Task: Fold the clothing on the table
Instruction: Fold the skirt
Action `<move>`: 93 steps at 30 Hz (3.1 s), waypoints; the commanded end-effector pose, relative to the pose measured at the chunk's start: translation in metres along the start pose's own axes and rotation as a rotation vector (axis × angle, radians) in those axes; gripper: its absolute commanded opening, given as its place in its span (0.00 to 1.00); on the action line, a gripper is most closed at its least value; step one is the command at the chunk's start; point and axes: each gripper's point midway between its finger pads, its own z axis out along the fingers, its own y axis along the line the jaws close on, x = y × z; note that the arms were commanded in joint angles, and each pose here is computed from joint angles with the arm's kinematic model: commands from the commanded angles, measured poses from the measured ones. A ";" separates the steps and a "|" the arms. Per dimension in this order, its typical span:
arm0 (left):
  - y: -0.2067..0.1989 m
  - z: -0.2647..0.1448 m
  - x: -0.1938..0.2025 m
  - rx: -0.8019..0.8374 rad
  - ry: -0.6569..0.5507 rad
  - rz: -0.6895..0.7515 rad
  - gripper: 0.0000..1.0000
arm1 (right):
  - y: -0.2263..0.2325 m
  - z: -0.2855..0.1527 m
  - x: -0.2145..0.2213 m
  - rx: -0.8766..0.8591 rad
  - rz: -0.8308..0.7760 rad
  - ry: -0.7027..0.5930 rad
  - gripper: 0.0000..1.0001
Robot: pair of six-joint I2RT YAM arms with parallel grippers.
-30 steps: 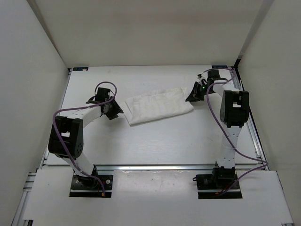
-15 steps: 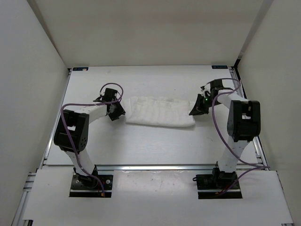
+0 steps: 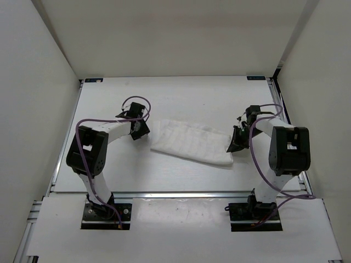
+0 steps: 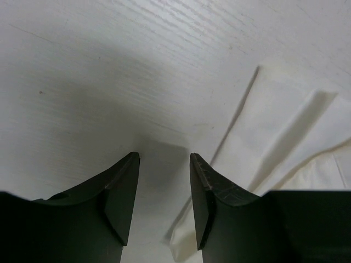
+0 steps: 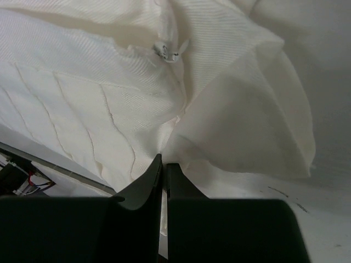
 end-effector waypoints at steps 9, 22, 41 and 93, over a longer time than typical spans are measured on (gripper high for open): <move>-0.057 0.007 -0.005 0.014 -0.051 0.149 0.10 | -0.007 -0.023 0.008 0.061 -0.016 -0.006 0.00; -0.056 0.001 0.055 0.000 0.066 0.325 0.00 | -0.008 -0.047 -0.006 0.057 -0.017 -0.083 0.00; -0.065 -0.020 0.113 0.164 0.233 0.299 0.00 | 0.193 -0.054 -0.013 -0.270 -0.440 -0.083 0.00; 0.024 -0.025 0.013 0.057 0.097 0.014 0.05 | 0.347 0.002 0.044 -0.809 -0.567 0.193 0.55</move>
